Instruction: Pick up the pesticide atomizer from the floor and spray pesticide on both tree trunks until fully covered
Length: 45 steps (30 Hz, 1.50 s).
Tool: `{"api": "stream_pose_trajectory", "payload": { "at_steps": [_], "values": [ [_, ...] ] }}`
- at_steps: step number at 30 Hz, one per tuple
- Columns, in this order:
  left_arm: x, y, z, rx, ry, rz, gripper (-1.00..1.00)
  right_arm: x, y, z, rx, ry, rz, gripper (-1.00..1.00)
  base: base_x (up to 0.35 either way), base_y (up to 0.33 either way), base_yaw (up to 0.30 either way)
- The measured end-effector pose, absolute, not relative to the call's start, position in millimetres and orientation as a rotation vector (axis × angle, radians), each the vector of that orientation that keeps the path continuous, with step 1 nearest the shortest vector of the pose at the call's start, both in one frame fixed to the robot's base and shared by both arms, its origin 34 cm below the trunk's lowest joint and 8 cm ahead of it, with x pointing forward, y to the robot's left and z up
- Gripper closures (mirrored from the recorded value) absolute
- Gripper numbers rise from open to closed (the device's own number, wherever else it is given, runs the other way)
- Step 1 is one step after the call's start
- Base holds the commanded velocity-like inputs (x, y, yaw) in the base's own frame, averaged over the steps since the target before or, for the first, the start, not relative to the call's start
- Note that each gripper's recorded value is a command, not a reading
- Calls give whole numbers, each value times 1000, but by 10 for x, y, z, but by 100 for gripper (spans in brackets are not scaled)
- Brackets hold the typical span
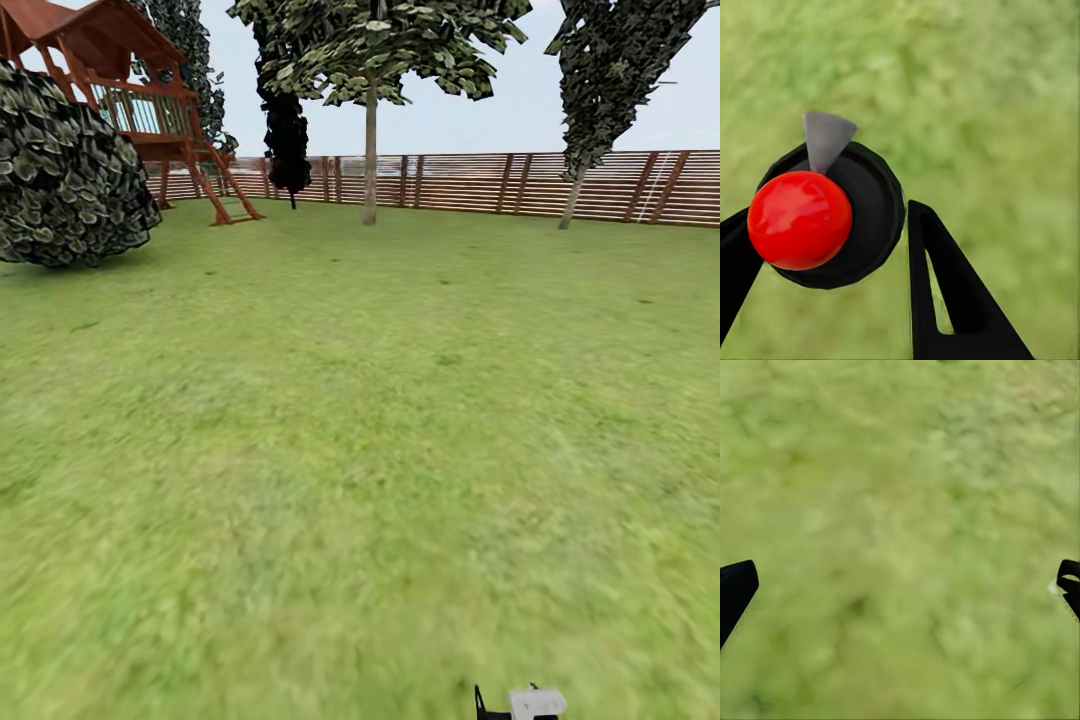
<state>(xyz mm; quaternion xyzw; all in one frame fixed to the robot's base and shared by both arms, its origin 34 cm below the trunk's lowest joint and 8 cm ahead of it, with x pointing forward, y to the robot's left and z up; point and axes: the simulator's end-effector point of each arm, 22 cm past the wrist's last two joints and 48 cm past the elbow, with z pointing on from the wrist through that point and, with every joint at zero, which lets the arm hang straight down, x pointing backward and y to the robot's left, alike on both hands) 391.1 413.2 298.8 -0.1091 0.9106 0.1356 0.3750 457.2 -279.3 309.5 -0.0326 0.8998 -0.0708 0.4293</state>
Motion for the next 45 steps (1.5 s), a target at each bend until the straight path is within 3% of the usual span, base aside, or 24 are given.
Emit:
{"api": "stream_pose_trajectory", "payload": {
  "at_steps": [45],
  "values": [
    [3912,4132,2989,-279,2330,347,100,4572,-2793,3095,-81,2246,-177,-100,339,0,0]
  ]
}}
